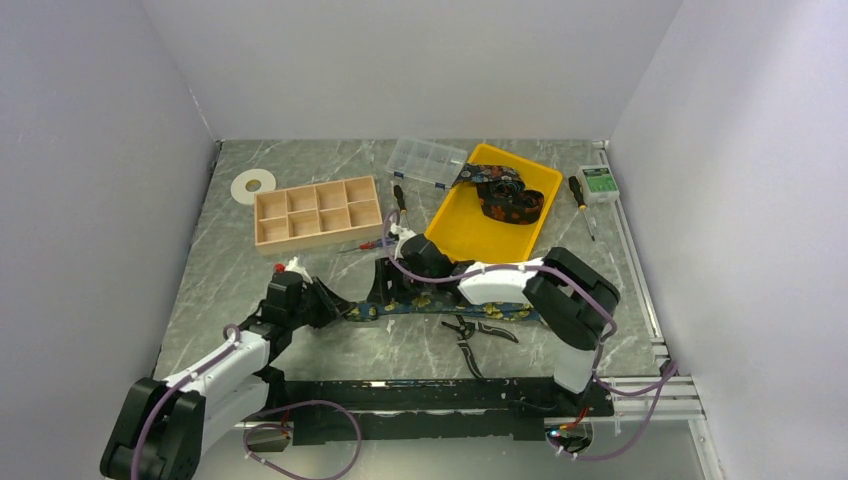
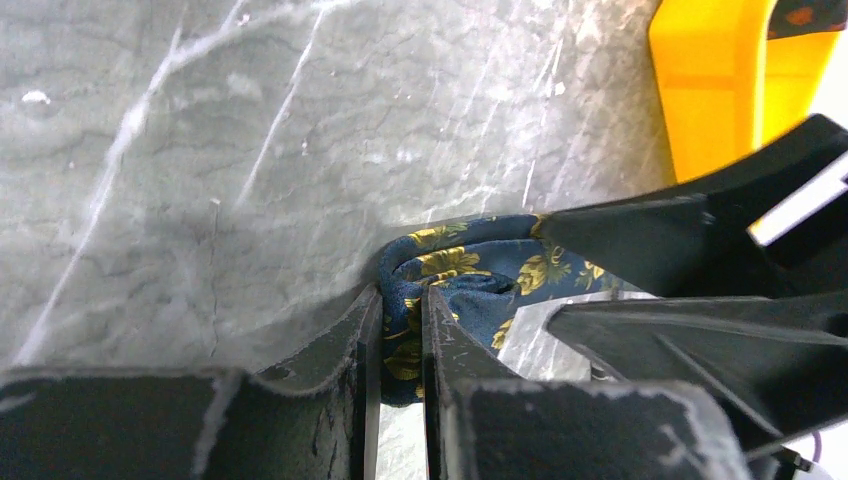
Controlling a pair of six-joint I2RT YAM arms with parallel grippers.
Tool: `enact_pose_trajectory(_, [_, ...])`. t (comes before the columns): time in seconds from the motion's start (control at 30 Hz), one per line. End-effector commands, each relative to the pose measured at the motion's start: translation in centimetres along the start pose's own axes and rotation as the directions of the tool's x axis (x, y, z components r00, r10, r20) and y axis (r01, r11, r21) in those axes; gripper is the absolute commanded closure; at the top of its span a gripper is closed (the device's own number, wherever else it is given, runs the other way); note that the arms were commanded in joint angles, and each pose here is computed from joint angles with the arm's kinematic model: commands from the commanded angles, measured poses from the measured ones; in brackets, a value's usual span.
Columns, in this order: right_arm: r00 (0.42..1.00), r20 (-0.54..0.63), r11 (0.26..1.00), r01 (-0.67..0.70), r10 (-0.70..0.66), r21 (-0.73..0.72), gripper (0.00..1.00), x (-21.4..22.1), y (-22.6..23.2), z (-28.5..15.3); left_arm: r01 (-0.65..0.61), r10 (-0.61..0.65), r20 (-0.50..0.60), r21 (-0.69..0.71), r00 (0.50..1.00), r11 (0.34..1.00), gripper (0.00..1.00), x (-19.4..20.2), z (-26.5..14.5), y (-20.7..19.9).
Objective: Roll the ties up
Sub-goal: Roll the tie at the center of the board.
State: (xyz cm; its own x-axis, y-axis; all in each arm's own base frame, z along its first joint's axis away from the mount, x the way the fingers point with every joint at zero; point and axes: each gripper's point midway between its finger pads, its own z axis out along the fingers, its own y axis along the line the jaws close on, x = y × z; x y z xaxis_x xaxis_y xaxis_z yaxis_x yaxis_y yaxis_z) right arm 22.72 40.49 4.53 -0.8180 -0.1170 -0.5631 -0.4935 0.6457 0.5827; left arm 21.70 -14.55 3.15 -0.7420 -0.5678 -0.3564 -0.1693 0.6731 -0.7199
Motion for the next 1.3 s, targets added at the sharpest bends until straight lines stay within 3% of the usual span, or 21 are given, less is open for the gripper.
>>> enact_pose_trajectory(0.0, [0.995, 0.089, 0.999, -0.049, 0.047, 0.019, 0.38, -2.0, 0.8, -2.5, -0.02, 0.026, 0.048, -0.117, 0.999, 0.993, 0.97, -0.5, -0.4, 1.0])
enact_pose_trajectory(0.17, [0.994, 0.087, 0.998, -0.062, 0.062, -0.009, 0.54, -1.4, 1.2, -3.4, -0.065, 0.09, 0.095, -0.239, 0.991, 0.969, 0.97, -1.7, -1.3, 1.1])
enact_pose_trajectory(0.3, [0.996, 0.062, 0.996, -0.066, 0.07, -0.054, 0.6, -0.7, 1.8, -3.2, -0.079, 0.121, 0.104, -0.341, 0.987, 0.937, 0.97, -2.4, -2.0, 1.5])
enact_pose_trajectory(0.63, [0.994, -0.001, 0.982, -0.112, 0.114, -0.152, 0.62, -0.6, 4.9, 0.0, -0.105, 0.169, 0.127, -0.405, 0.977, 0.908, 0.97, -3.7, -2.8, 0.7])
enact_pose_trajectory(0.97, [0.988, -0.055, 0.979, -0.148, 0.142, -0.143, 0.68, -0.3, 4.5, 3.3, -0.139, 0.201, 0.107, -0.423, 0.974, 0.896, 0.97, -3.6, -2.9, -0.2])
enact_pose_trajectory(1.27, [0.987, -0.043, 0.979, -0.16, 0.156, -0.128, 0.65, -0.2, 3.8, 3.7, -0.229, 0.311, 0.066, -0.536, 0.948, 0.812, 0.97, -4.6, -3.4, -0.9])
